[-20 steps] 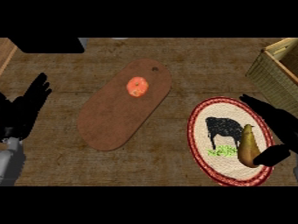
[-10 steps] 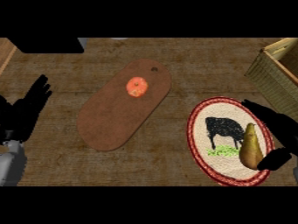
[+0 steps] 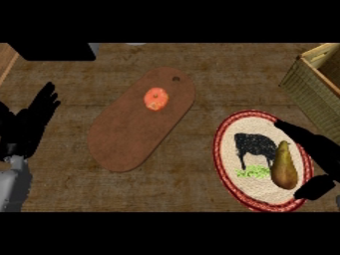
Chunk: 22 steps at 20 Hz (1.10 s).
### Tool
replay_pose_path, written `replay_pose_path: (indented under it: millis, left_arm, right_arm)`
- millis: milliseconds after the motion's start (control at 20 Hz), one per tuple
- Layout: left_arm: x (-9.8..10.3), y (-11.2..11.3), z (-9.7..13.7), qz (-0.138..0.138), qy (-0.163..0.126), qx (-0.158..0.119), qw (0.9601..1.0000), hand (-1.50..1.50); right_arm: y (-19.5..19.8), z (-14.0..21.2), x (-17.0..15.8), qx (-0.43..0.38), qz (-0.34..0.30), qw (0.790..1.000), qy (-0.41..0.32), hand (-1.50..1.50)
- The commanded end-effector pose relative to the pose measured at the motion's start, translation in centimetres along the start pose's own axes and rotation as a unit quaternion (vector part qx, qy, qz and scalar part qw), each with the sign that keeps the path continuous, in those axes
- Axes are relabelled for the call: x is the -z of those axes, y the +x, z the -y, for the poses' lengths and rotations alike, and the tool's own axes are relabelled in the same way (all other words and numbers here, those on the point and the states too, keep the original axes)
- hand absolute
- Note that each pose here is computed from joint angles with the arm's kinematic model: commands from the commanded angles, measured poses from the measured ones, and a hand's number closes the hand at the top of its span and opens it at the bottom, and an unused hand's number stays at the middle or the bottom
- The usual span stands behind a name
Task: Pick the pear from the placemat and place it in the basket
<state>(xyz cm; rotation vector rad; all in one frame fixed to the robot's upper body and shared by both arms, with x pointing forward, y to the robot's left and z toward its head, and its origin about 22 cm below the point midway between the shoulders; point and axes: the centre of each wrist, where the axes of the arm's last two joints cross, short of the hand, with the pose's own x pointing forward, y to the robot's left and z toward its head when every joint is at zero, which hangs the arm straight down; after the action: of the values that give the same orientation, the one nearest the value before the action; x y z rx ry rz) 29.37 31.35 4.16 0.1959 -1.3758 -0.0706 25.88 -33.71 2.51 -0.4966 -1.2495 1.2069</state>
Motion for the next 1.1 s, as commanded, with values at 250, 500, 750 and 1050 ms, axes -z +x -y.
replay_pose_path:
  millis: [250, 500, 750, 1050]
  left_arm:
    - [-0.1, 0.3, 1.7, 0.002, 0.003, 0.001, 1.0, 0.0]
    - [0.1, -1.4, -2.2, 0.007, -0.004, -0.006, 0.9999, 0.0]
    - [0.4, 0.3, -2.1, 0.002, 0.002, -0.003, 1.0, 0.0]
    - [0.8, -1.3, -0.8, 0.006, 0.0, 0.002, 1.0, 0.0]
  right_arm:
    - [0.1, -2.5, 0.0, -0.042, -0.024, 0.999, -0.002, -1.5]
    - [-1.0, -2.8, 0.5, -0.051, -0.034, 0.998, 0.002, -1.5]
    - [-1.2, -4.9, 1.7, -0.123, -0.01, 0.992, 0.041, 1.5]
    - [-0.2, -4.8, 2.5, -0.118, -0.013, 0.992, 0.031, 1.5]
